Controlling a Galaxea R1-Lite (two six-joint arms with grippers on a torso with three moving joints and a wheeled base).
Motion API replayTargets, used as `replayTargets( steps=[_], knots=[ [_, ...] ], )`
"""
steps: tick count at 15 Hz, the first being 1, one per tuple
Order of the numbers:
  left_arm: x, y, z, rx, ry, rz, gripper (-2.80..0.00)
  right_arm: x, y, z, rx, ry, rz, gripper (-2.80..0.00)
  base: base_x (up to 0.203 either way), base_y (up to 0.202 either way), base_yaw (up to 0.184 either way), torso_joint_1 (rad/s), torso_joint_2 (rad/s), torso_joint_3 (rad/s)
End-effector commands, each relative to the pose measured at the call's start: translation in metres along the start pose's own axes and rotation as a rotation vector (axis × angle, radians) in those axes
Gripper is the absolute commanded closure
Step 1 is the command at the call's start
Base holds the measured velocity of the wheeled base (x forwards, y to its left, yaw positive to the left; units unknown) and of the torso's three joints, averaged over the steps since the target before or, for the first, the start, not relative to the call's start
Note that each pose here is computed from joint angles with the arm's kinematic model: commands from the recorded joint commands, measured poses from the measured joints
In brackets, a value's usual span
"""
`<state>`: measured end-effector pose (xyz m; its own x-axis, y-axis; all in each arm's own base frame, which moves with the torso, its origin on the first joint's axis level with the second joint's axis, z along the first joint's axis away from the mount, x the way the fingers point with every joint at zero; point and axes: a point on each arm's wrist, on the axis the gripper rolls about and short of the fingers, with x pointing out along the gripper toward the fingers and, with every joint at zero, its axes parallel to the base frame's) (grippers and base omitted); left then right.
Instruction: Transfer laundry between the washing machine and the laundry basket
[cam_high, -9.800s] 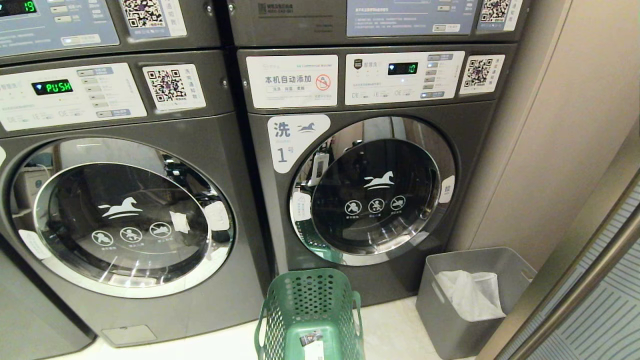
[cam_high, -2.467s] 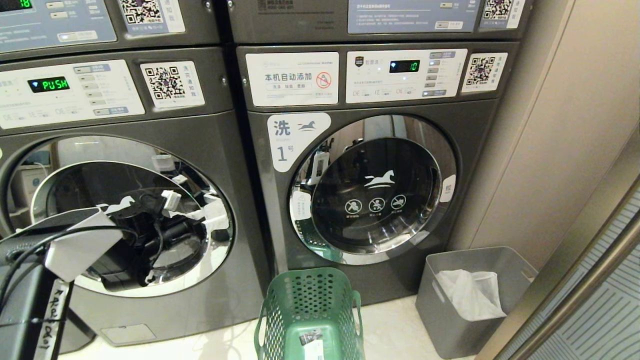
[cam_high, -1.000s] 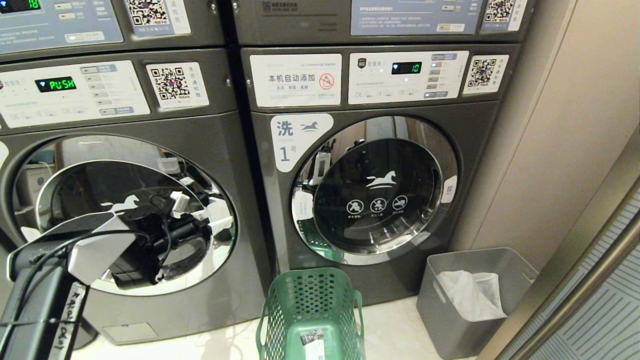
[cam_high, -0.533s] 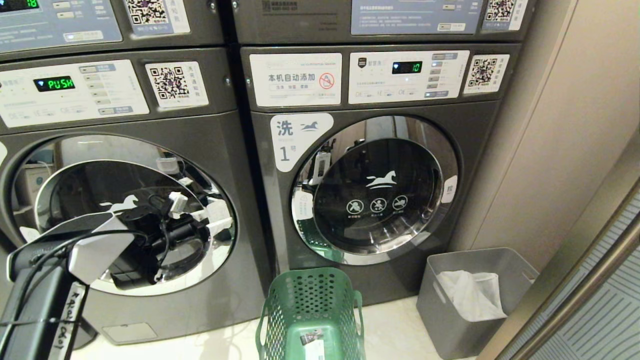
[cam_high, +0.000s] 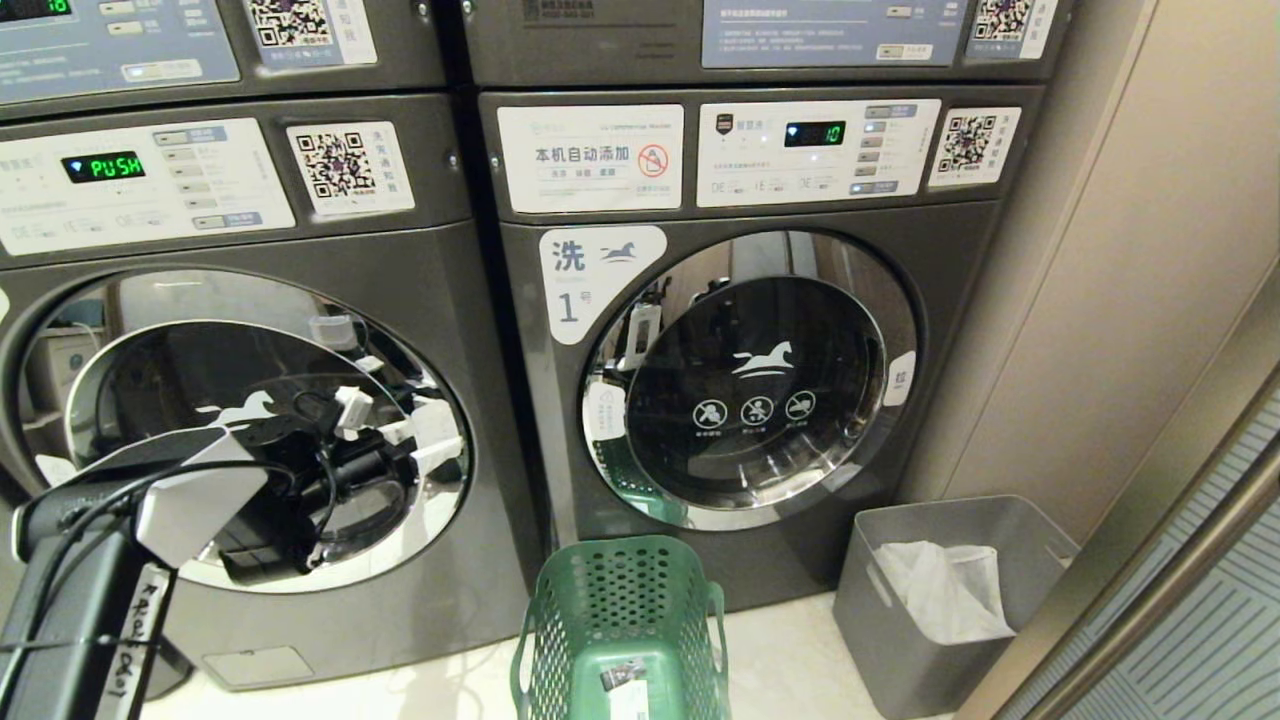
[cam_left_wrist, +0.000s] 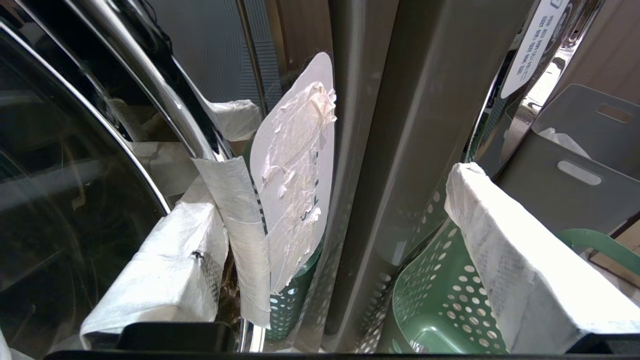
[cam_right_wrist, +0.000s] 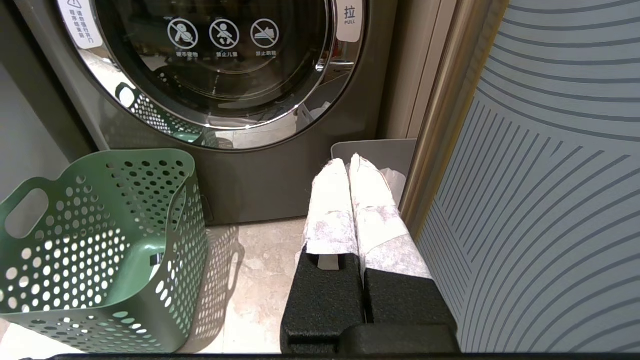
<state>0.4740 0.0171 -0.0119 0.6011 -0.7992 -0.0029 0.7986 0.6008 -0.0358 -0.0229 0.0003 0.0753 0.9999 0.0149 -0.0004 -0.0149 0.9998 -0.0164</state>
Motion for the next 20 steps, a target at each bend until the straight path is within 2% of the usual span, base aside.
replayTargets(
  steps=[1, 3, 13, 16, 20],
  knots=[
    [0.061, -0.062, -0.002, -0.008, 0.013, -0.196, -2.80, 0.000, 0.000, 0.000, 0.000, 0.001, 0.000, 0.00, 0.000, 0.000, 0.000, 0.000, 0.00, 0.000],
    [0.066, -0.069, 0.000, -0.002, 0.009, -0.224, -2.80, 0.000, 0.000, 0.000, 0.000, 0.000, 0.000, 0.00, 0.000, 0.000, 0.000, 0.000, 0.00, 0.000],
    [0.055, -0.074, 0.001, -0.001, 0.011, -0.241, -2.80, 0.000, 0.000, 0.000, 0.000, 0.000, 0.000, 0.00, 0.000, 0.000, 0.000, 0.000, 0.00, 0.000],
    [0.040, -0.060, 0.003, 0.000, 0.007, -0.191, -2.80, 0.000, 0.000, 0.000, 0.000, 0.001, 0.000, 0.00, 0.000, 0.000, 0.000, 0.000, 0.00, 0.000],
    [-0.006, -0.026, 0.006, -0.005, 0.008, -0.062, -2.80, 0.000, 0.000, 0.000, 0.000, 0.000, 0.000, 0.00, 0.000, 0.000, 0.000, 0.000, 0.00, 0.000]
  ],
)
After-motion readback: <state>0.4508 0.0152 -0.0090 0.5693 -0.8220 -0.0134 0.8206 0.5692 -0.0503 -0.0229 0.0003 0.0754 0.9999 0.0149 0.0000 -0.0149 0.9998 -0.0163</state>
